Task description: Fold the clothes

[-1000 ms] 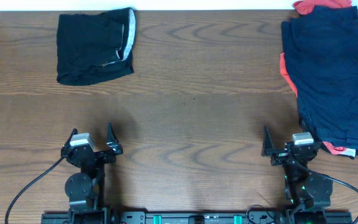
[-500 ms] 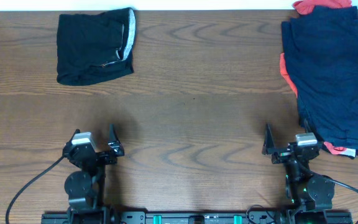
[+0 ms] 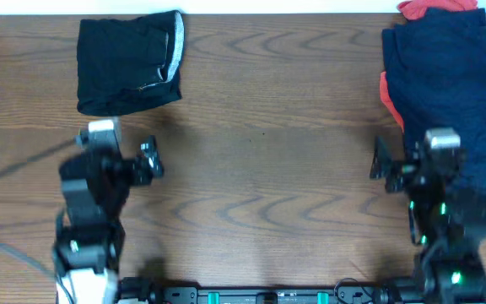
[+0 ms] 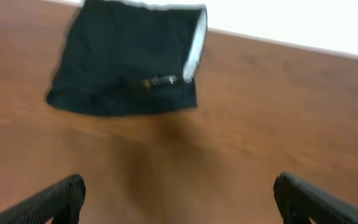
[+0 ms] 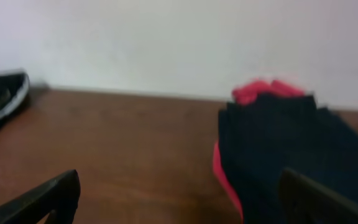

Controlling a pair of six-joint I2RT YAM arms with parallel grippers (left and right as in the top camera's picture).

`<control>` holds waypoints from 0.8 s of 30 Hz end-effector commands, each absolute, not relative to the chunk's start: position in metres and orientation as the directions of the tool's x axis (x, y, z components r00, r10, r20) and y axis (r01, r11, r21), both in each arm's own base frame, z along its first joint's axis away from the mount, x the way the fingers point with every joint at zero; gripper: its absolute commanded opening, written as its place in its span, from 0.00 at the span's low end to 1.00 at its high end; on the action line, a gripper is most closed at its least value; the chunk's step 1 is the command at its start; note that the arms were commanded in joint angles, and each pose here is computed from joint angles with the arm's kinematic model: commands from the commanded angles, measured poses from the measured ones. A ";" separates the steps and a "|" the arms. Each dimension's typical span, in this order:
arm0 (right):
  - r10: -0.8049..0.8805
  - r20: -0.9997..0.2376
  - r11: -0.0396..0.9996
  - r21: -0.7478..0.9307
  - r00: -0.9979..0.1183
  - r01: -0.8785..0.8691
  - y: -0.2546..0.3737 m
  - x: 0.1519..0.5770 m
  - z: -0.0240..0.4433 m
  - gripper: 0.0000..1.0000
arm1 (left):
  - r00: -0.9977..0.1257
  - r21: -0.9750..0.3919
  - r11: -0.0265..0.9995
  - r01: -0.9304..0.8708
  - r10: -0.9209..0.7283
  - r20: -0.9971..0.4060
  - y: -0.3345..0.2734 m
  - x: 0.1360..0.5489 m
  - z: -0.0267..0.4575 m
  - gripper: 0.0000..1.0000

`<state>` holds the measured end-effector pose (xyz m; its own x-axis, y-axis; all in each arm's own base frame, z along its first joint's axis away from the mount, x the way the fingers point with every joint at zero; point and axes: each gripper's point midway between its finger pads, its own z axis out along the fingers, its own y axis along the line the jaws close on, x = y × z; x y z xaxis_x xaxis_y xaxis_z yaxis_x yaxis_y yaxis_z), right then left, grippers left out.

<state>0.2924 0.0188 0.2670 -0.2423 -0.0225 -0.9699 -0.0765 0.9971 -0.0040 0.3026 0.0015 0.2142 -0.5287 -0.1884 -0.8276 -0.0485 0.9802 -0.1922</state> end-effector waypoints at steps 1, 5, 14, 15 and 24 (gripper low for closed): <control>-0.009 -0.945 0.998 0.010 -0.328 -0.055 0.016 0.321 0.277 0.99 | -0.590 -0.238 0.971 0.001 -0.192 -0.785 -0.012 0.324 0.235 0.98; -0.003 -0.871 0.998 0.030 -0.491 -0.060 0.018 0.360 0.273 0.99 | -0.711 -0.197 0.979 0.045 -0.107 -0.695 -0.022 0.343 0.238 0.98; 0.026 -0.703 0.997 0.071 -0.711 -0.034 -0.001 0.428 0.234 0.99 | -0.786 -0.161 0.962 0.219 0.076 -0.614 -0.076 0.389 0.220 0.98; 0.027 -0.702 0.998 0.057 -0.712 -0.018 -0.006 0.433 0.229 0.99 | -0.779 -0.160 0.960 0.232 0.085 -0.622 -0.081 0.395 0.217 0.98; 0.118 -0.578 0.988 -0.010 -0.808 0.151 -0.070 0.446 0.155 0.89 | -0.790 -0.184 0.946 0.268 0.106 -0.604 -0.114 0.415 0.189 0.98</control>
